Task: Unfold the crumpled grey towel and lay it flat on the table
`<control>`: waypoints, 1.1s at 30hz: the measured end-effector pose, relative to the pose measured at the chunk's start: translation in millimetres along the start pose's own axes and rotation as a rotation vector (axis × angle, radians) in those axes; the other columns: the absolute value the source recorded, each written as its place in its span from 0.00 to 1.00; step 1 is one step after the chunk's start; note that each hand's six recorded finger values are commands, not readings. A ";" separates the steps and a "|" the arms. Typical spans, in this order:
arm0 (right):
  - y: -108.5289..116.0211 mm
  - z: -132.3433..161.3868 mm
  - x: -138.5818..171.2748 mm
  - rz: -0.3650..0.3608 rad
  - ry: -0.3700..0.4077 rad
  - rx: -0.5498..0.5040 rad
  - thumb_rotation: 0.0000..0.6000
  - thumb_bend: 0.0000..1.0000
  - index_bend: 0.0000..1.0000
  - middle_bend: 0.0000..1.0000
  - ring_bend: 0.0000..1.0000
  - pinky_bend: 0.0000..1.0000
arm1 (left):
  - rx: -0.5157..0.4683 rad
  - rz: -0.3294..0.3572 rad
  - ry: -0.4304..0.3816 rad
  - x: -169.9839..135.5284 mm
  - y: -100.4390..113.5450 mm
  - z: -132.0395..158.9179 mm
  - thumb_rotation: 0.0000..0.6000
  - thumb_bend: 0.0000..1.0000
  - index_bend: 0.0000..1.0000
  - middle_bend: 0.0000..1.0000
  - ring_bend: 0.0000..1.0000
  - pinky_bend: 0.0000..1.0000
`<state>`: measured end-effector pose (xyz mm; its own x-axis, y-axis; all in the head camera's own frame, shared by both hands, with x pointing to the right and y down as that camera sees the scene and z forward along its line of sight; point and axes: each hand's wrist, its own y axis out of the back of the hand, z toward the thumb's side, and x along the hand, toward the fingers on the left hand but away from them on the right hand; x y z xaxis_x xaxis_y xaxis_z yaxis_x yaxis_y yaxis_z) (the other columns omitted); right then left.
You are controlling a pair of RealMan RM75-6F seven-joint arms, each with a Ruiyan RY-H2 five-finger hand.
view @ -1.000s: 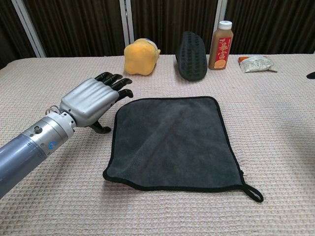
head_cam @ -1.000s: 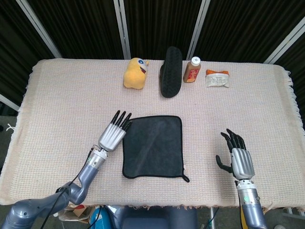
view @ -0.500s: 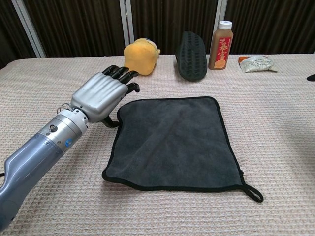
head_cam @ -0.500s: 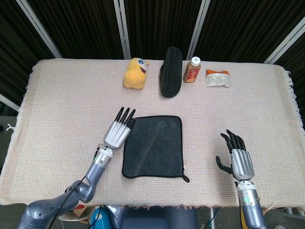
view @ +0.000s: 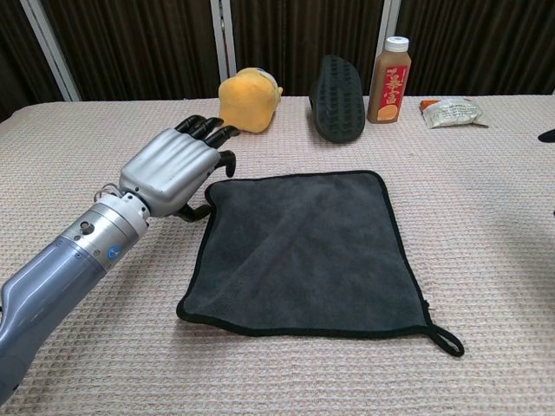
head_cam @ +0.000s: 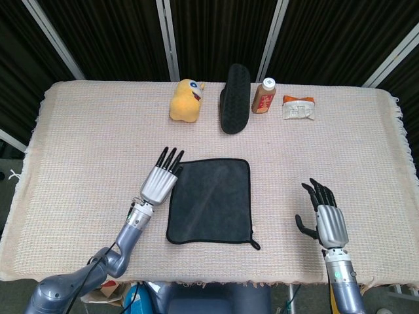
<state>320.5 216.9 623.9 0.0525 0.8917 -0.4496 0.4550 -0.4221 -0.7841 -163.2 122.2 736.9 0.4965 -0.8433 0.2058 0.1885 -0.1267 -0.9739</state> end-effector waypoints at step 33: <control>-0.9 0.3 0.9 0.006 0.002 -0.006 1.00 0.40 0.13 0.05 0.00 0.01 | 0.020 -0.041 -0.024 -5.1 -10.5 5.0 1.00 0.45 0.64 0.12 0.03 0.06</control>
<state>319.9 218.1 624.0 0.0564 0.8896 -0.4532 0.4596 -0.4261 -0.7792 -163.6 130.5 746.5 0.5085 -0.8246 0.2480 0.2258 -0.1502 -0.9625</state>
